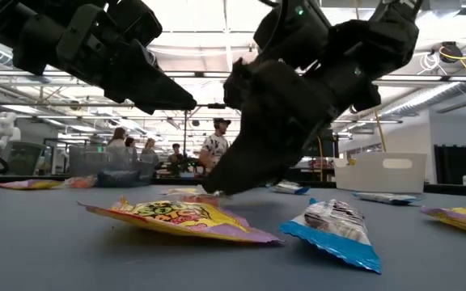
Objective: Sort candy
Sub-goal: Put the middle orange gummy candy into the grey bin
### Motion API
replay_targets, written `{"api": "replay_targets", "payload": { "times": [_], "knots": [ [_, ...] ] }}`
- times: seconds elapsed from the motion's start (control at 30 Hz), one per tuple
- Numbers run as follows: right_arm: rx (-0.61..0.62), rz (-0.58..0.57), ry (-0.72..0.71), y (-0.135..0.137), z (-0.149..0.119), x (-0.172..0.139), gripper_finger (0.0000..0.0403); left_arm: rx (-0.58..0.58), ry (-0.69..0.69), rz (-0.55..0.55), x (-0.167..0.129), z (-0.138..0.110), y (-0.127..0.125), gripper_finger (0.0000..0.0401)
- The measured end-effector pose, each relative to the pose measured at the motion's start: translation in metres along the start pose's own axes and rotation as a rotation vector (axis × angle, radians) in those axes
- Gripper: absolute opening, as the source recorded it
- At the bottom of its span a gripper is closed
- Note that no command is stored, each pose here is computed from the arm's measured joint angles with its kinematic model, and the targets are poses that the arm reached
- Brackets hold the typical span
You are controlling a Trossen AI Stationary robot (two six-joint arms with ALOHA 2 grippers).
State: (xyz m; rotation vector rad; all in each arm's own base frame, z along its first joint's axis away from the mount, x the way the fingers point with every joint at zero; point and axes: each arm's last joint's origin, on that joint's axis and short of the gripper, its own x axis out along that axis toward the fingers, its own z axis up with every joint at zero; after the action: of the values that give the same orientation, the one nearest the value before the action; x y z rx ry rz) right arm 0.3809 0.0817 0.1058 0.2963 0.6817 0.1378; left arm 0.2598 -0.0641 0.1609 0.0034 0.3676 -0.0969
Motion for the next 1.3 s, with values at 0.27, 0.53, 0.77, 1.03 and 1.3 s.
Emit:
{"api": "replay_targets", "payload": {
  "times": [0.27,0.53,0.77,1.03,1.3],
  "knots": [
    [0.053,0.099,0.024,0.0,0.003,0.009,0.0131,0.0,-0.001,0.0,0.0,0.0,0.0,0.0107],
    [0.014,0.145,0.04,0.003,0.009,0.009,0.0008,-0.001,-0.002,0.0,0.0,0.0,0.0,0.0107],
    [-0.011,0.155,0.075,0.028,0.032,-0.034,0.0003,0.001,0.013,0.001,0.0,-0.001,0.0,0.0107],
    [0.043,0.155,0.231,0.093,0.03,-0.122,0.0001,0.0,0.014,0.001,0.0,-0.001,0.0,0.0107],
    [0.282,-0.02,0.491,0.136,-0.016,-0.21,0.0001,-0.006,-0.014,-0.001,0.0,0.001,0.0,0.0107]
  ]
}}
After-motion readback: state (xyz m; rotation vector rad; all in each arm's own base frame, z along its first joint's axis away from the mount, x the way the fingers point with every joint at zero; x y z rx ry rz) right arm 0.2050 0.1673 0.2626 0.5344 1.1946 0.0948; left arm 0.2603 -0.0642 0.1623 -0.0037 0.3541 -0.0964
